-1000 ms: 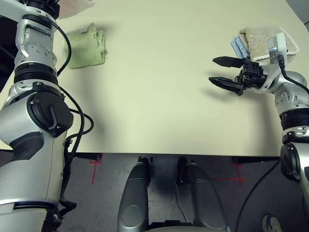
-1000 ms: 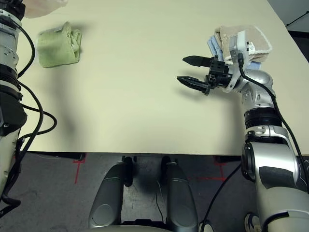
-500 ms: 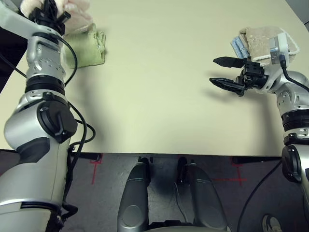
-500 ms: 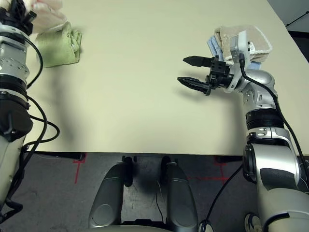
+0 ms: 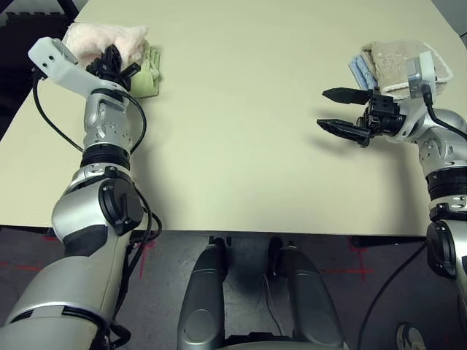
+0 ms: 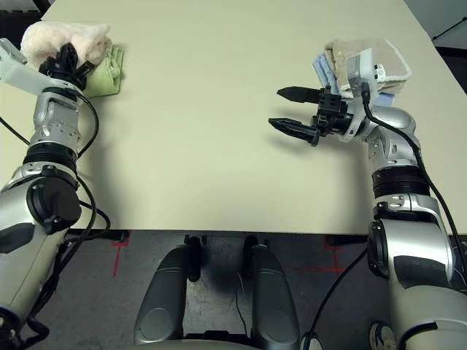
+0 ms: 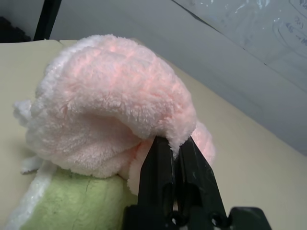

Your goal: Fold the towel and set it aside.

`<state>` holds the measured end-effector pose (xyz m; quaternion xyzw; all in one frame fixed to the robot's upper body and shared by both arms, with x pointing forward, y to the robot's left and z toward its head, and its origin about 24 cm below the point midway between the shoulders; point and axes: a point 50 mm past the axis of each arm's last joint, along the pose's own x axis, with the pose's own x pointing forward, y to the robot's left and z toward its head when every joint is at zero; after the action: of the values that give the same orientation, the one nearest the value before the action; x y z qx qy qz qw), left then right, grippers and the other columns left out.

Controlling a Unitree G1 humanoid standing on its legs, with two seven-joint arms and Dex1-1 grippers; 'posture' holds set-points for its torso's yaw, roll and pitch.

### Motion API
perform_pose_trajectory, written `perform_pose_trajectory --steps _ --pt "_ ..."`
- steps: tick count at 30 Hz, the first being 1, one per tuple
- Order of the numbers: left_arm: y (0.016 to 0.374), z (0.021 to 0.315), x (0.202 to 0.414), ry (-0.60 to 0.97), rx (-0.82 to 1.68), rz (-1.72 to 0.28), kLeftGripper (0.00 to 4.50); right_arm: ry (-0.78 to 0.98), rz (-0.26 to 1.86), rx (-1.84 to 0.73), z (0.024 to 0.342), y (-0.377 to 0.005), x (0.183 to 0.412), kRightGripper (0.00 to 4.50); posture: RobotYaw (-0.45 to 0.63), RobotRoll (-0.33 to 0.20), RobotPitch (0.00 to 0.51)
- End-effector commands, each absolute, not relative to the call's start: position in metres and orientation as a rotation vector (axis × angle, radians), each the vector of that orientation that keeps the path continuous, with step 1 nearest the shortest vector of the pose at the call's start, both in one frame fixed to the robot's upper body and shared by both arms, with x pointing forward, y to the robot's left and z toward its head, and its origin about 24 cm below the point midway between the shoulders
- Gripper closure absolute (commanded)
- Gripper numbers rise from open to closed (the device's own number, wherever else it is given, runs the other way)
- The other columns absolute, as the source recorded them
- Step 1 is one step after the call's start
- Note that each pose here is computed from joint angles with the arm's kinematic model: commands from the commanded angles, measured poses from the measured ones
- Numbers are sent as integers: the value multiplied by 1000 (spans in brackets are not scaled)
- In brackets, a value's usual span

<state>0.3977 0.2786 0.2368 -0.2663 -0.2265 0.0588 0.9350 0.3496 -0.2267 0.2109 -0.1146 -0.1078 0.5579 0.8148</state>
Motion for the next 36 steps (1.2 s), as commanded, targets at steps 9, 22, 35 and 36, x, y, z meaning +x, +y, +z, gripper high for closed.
perform_pose_trajectory --steps 9,22,35,36 --pt "276 261 388 -476 -778 205 4465 -227 1206 -250 206 -223 349 0 46 0 287" --pt "246 240 375 -276 -793 195 4465 -228 1203 -258 205 -223 350 0 48 0 286" --pt "251 222 382 -132 -771 282 3345 -227 1209 -270 206 -221 350 0 48 0 285" --pt "250 225 382 -127 -775 270 2974 -227 1209 -271 206 -221 350 0 48 0 285"
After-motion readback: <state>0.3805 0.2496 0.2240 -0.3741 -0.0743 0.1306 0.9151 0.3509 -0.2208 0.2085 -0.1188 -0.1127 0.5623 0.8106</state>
